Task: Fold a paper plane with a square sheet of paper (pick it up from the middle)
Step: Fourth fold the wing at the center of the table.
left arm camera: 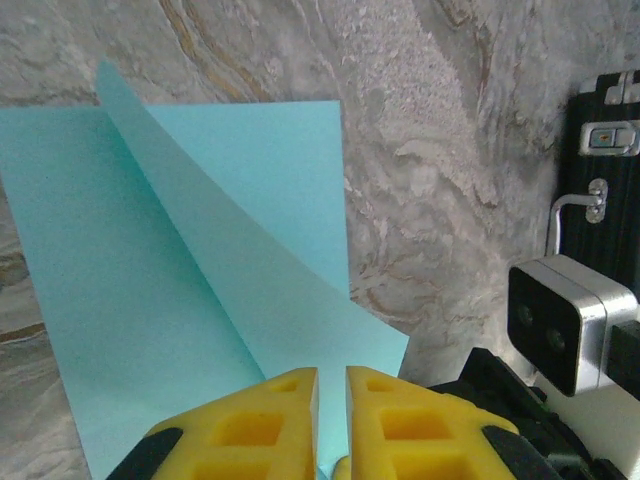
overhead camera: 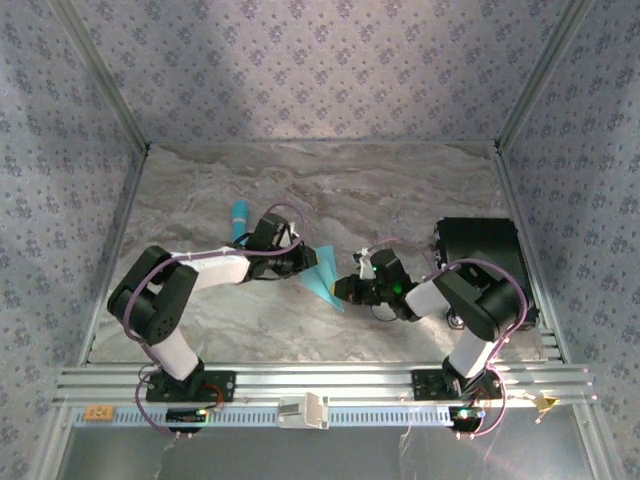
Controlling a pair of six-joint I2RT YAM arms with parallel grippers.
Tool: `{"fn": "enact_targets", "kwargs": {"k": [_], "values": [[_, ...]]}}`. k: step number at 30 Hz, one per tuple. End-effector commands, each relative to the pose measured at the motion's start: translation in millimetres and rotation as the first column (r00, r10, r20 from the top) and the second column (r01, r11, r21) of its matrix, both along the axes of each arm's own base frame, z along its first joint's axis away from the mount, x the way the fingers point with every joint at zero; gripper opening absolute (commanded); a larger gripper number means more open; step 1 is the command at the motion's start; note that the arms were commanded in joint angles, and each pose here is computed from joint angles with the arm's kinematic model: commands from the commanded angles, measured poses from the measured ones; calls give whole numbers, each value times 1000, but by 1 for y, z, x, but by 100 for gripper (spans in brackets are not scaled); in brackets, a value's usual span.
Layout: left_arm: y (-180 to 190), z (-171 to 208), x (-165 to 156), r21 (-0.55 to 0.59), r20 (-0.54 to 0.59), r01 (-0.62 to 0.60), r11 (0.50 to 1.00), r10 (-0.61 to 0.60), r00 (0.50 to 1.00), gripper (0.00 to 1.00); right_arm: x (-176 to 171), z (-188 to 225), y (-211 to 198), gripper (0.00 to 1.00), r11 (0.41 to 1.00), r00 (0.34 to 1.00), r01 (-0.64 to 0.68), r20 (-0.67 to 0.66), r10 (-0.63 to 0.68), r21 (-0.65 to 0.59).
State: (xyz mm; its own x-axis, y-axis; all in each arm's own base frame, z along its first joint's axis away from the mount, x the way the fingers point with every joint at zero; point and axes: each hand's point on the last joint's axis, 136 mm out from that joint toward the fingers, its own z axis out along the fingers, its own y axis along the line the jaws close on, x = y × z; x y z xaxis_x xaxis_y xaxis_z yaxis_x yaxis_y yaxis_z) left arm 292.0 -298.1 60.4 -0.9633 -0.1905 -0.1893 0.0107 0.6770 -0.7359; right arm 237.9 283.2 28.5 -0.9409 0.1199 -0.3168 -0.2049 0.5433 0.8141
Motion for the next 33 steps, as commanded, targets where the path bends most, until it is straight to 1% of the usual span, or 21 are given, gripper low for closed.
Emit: {"fn": "enact_targets", "kwargs": {"k": [1, 8, 15, 33], "values": [[-13, 5, 4, -31, 23, 35, 999, -34, 999, 14, 0, -1, -2, 0, 999, 999, 30, -26, -29, 28], [-25, 5, 2, -53, 28, 72, 996, -70, 997, 14, -1, -7, -9, 0, 998, 997, 66, -45, -65, 14], [-37, -2, 0, -57, 17, 103, 993, -102, 995, 14, 0, -9, -11, 0, 995, 994, 96, -58, -95, 25], [-45, -16, 1, -41, -1, 116, 992, -116, 993, 15, -1, -21, -20, 0, 988, 980, 155, -129, -152, 15]]}}
